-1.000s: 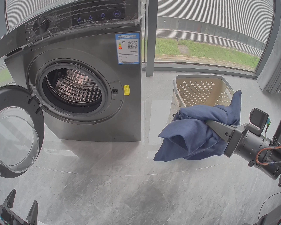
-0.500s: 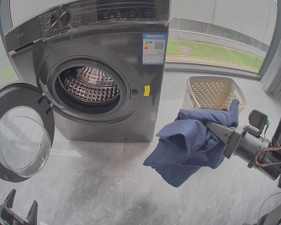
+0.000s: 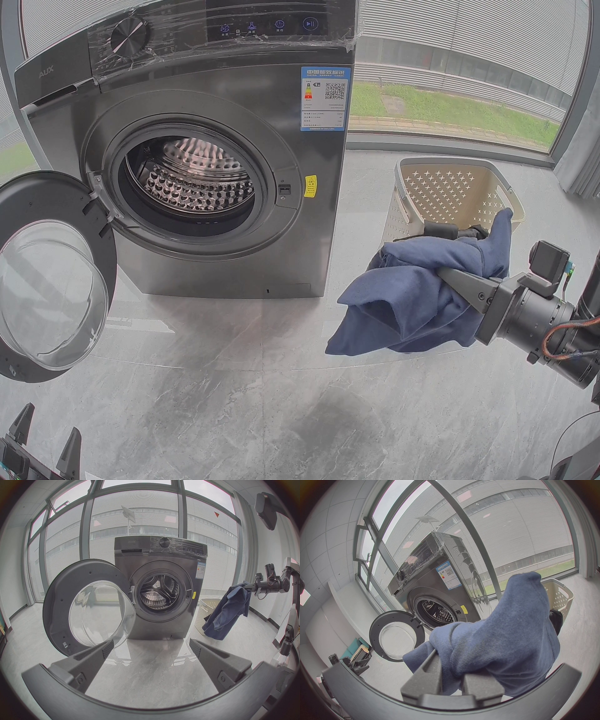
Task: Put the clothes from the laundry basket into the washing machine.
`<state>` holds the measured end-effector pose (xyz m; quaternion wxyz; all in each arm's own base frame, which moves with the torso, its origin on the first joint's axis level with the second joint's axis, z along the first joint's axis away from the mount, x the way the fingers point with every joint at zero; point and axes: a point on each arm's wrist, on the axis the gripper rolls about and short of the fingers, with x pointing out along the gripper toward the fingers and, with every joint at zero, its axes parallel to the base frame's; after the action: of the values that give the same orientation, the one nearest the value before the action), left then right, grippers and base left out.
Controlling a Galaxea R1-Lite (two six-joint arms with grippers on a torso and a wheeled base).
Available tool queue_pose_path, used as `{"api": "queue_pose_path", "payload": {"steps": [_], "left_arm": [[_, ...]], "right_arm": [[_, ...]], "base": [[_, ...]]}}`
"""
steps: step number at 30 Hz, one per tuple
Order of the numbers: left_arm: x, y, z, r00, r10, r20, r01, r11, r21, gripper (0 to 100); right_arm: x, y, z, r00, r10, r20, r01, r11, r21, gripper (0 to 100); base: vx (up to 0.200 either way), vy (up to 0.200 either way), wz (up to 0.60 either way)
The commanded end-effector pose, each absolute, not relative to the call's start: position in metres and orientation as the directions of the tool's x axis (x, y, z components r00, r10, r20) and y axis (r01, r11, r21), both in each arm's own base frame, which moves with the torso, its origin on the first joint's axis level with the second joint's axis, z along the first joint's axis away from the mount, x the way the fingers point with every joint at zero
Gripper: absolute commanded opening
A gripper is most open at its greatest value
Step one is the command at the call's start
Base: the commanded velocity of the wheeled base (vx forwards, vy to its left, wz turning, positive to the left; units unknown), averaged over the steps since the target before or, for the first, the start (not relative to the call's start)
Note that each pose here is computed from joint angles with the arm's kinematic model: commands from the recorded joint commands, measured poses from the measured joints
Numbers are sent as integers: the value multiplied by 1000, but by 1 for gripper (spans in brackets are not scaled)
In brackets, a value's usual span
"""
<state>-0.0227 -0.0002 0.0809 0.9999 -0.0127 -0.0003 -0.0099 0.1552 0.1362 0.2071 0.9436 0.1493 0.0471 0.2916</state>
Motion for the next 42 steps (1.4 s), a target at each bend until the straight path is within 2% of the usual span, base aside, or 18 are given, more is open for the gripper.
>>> {"api": "queue_pose_path", "payload": {"steps": [1,8,42], "left_arm": [[-23,0,76,1000,-20,-2,20,999,-26,100],[-23,0,76,1000,-20,-2,20,1000,-23,100],[-23,0,76,1000,-20,-2,20,1000,-23,100]], "right_arm": [[156,137,206,825,566,-6,-535,784,314,0],[157,138,204,825,566,-15,-533,785,316,0],[159,140,199,823,566,-40,-528,789,314,0]], "base": [[0,200,0],[0,200,0],[0,0,0]]}}
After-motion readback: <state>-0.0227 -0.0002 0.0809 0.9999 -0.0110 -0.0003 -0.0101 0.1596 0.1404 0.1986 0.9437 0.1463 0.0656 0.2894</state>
